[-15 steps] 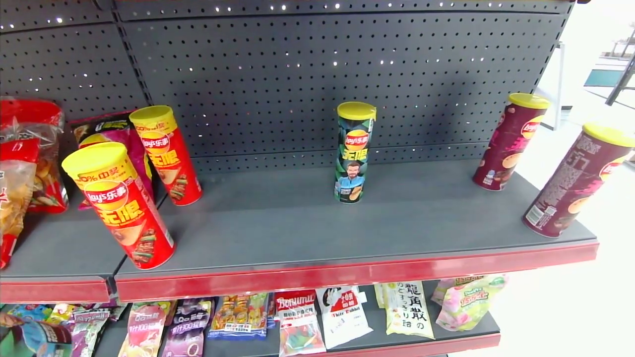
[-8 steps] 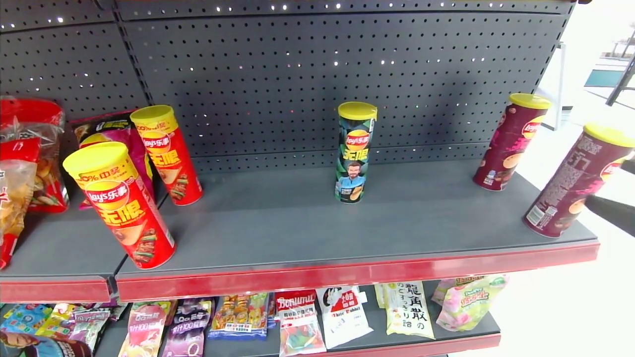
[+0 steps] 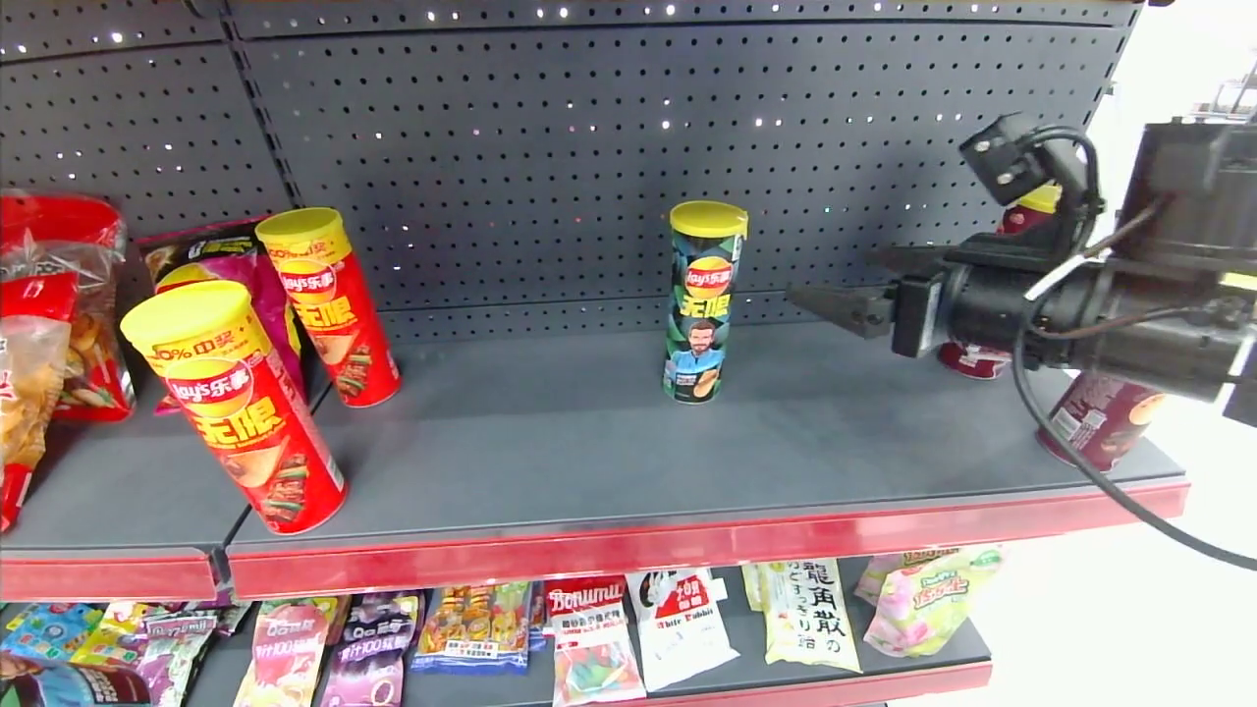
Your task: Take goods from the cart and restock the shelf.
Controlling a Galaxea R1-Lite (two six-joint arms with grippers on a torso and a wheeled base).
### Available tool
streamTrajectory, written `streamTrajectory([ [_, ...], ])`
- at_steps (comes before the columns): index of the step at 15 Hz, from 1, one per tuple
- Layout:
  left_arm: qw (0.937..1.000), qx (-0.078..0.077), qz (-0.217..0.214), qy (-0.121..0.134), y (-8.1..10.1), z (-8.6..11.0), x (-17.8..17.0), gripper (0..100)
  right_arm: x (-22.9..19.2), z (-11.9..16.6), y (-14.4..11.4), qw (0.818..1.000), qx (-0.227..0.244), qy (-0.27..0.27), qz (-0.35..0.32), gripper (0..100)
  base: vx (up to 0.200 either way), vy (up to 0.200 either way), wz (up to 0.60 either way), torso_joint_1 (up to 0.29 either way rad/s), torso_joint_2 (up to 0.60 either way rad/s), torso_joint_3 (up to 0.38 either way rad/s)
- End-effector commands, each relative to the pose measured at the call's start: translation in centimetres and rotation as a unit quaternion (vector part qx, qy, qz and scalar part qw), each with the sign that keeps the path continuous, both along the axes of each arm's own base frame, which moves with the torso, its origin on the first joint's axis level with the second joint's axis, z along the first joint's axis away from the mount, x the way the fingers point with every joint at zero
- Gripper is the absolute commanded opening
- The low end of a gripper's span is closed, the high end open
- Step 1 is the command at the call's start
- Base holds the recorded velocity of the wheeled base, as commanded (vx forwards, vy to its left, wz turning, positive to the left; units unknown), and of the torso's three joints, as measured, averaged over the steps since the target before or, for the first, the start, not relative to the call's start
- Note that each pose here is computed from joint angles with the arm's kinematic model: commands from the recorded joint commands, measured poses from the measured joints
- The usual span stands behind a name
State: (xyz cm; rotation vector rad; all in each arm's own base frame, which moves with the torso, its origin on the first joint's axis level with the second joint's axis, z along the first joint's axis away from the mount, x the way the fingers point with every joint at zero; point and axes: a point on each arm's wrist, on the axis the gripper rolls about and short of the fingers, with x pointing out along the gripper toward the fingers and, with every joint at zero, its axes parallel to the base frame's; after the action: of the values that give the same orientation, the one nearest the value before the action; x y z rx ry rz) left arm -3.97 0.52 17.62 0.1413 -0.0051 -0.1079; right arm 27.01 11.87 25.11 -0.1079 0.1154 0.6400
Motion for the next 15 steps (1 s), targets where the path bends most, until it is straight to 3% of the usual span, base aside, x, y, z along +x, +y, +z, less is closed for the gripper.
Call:
streamTrajectory([
  [1,1.0,0.001,0.001,0.0,0.0,0.0,0.0,0,2.7,-2.6,2.0,0.999,-0.013,0.03,0.011,100,0.0,0.0,0.0,0.0,0.0,0.0],
  [5,1.0,0.001,0.009,-0.001,0.0,0.1,0.0,0,3.8,-3.9,3.4,1.0,-0.008,0.023,0.018,100,0.0,0.0,0.0,0.0,0.0,0.0],
  [15,0.9999,0.002,0.013,0.001,0.0,0.0,0.0,0,5.6,-3.3,6.8,0.999,0.008,0.007,0.039,100,0.0,0.0,0.0,0.0,0.0,0.0],
])
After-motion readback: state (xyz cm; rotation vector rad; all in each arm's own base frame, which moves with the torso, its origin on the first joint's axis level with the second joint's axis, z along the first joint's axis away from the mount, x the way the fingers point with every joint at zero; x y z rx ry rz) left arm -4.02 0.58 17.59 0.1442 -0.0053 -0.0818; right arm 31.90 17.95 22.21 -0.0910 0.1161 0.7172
